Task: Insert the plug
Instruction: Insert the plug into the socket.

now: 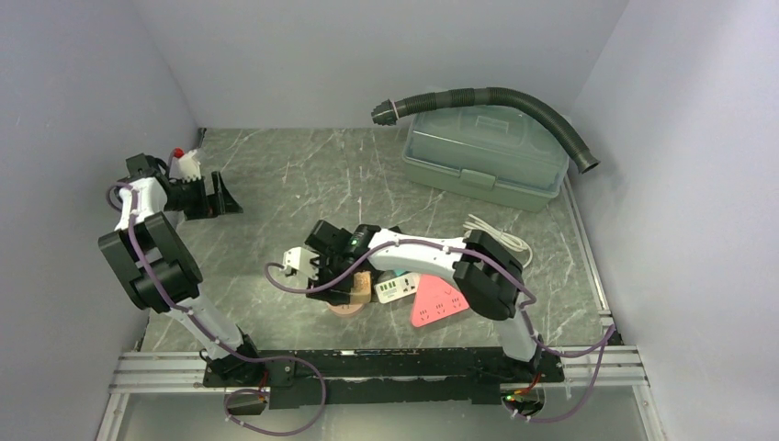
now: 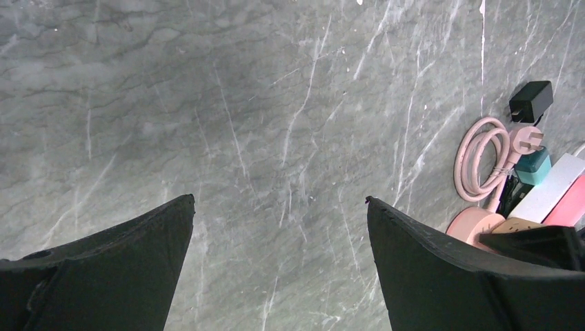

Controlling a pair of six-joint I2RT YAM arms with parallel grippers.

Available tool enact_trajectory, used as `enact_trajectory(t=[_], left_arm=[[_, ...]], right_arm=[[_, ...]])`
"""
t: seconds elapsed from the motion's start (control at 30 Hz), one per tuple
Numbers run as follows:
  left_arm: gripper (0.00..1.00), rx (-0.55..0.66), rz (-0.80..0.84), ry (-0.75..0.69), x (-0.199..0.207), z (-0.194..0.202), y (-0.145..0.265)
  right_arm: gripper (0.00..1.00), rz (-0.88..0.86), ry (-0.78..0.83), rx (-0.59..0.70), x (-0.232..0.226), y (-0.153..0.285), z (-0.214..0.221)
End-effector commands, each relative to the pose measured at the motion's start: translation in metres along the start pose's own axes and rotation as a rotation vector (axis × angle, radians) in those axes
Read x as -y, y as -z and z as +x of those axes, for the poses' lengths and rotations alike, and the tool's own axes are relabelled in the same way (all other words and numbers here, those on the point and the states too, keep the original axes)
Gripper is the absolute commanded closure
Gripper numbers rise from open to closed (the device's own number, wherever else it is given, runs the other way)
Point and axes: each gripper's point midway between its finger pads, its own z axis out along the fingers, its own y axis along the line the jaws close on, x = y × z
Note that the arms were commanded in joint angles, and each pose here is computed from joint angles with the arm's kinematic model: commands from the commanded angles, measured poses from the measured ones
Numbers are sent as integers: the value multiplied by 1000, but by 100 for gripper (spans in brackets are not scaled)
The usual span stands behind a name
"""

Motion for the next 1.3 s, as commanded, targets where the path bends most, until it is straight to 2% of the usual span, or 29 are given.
enact_trajectory(t=[0.0, 0.03, 0.07, 0.27, 0.33, 0.4, 0.47, 0.5, 0.57, 0.6, 0.63, 1.27], left_arm=[[0, 39, 0, -24, 7, -16, 21], [0, 38, 0, -21, 7, -16, 22], [0, 35, 1, -20, 8, -16, 24], [0, 26, 5, -19, 18, -11, 32], [0, 22, 13, -21, 22, -9, 33], [0, 20, 11, -29, 27, -8, 35], [0, 14, 10, -40, 32, -7, 36], [0, 12, 9, -44, 34, -7, 36], [0, 9, 7, -46, 37, -7, 37], [0, 8, 7, -43, 37, -7, 37], [0, 7, 7, -42, 38, -7, 37], [0, 3, -12, -50, 35, -7, 37]], right_arm=[[7, 7, -61, -55, 11, -12, 12], [1, 14, -60, -34, 16, -9, 2], [0, 23, -57, -4, 21, -5, -11], [0, 82, -43, 175, 50, 36, -77], [0, 101, -46, 213, 54, 53, -87], [5, 104, -61, 246, 55, 69, -89], [21, 102, -89, 265, 54, 81, -83], [36, 100, -96, 266, 52, 82, -79], [77, 99, -114, 254, 48, 82, -69], [95, 95, -127, 239, 46, 80, -65], [100, 88, -141, 224, 44, 78, -60], [100, -20, -181, 81, 5, 31, -18]])
